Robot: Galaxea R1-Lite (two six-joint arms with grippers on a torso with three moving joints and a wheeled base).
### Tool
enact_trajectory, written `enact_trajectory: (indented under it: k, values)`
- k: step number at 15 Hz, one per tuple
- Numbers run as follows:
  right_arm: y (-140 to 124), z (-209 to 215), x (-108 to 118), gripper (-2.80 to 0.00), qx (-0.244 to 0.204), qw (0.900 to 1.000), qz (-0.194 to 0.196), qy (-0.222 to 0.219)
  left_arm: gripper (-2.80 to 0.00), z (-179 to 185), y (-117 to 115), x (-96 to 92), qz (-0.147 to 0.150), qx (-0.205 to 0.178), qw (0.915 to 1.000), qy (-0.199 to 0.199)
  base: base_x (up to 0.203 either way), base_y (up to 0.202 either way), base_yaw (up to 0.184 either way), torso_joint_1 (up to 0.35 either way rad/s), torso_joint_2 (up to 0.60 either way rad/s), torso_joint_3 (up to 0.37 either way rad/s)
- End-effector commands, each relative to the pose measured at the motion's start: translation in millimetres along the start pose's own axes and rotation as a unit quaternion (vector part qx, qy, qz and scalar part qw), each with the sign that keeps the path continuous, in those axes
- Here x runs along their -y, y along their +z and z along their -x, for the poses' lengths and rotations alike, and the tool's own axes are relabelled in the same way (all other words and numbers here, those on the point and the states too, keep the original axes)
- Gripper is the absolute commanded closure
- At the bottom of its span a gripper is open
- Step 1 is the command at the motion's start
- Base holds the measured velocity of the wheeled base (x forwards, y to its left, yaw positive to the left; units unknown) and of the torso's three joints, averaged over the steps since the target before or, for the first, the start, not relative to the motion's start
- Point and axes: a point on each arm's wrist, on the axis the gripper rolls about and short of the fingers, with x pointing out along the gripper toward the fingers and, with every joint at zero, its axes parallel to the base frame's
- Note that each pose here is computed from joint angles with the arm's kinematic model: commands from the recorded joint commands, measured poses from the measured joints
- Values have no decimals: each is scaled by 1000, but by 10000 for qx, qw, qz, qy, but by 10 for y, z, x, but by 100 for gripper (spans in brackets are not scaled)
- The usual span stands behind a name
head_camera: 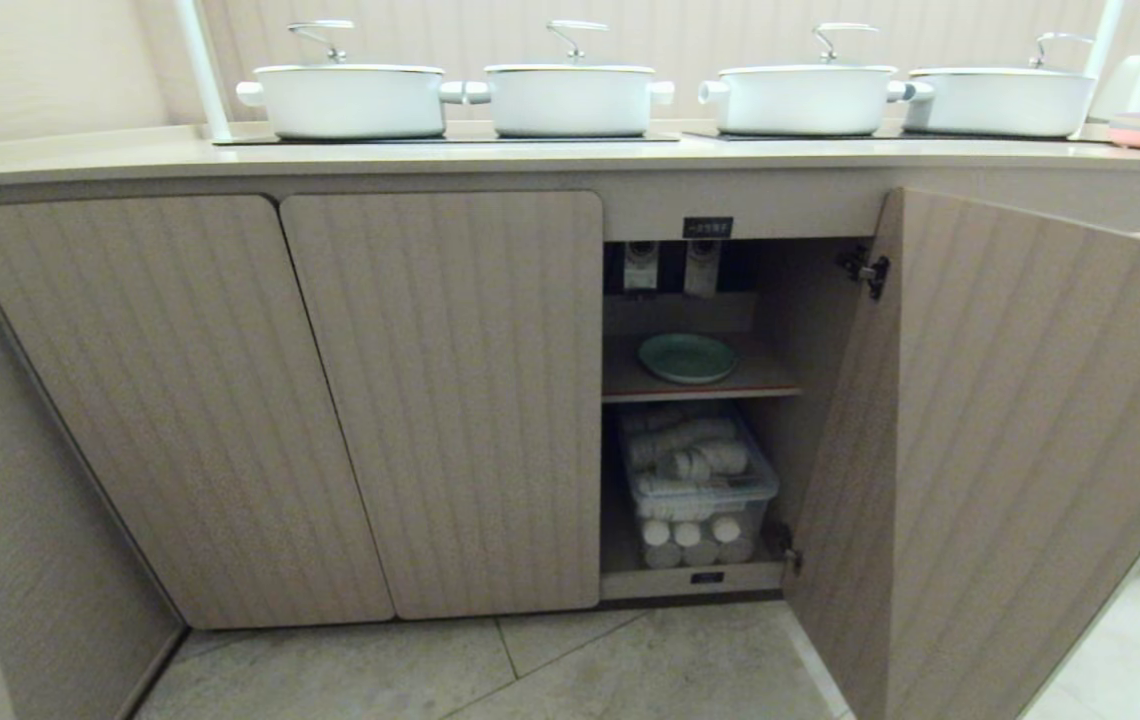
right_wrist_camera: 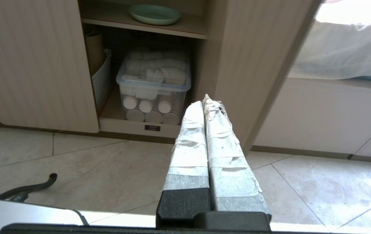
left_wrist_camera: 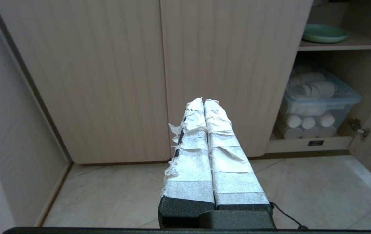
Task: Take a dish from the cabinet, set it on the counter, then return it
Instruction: Close the cabinet door
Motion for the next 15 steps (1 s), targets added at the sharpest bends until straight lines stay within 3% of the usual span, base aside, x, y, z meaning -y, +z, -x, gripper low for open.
enact_trajectory:
  k: [1, 12, 15]
  values:
    - [-1, 0, 0, 0, 2, 10000, 5, 13, 0, 0, 1, 0, 2, 9, 10000, 2, 3, -115, 0, 2, 2, 5]
    - [1, 0, 0, 0, 11, 10000, 28, 19, 0, 0, 1, 1, 2, 9, 10000, 3, 0, -194, 1, 3, 0, 3]
    - [6, -7, 1, 0, 111, 9999, 17, 6, 0, 0, 1, 0, 2, 8, 10000, -7, 0, -92, 5, -1, 1, 2]
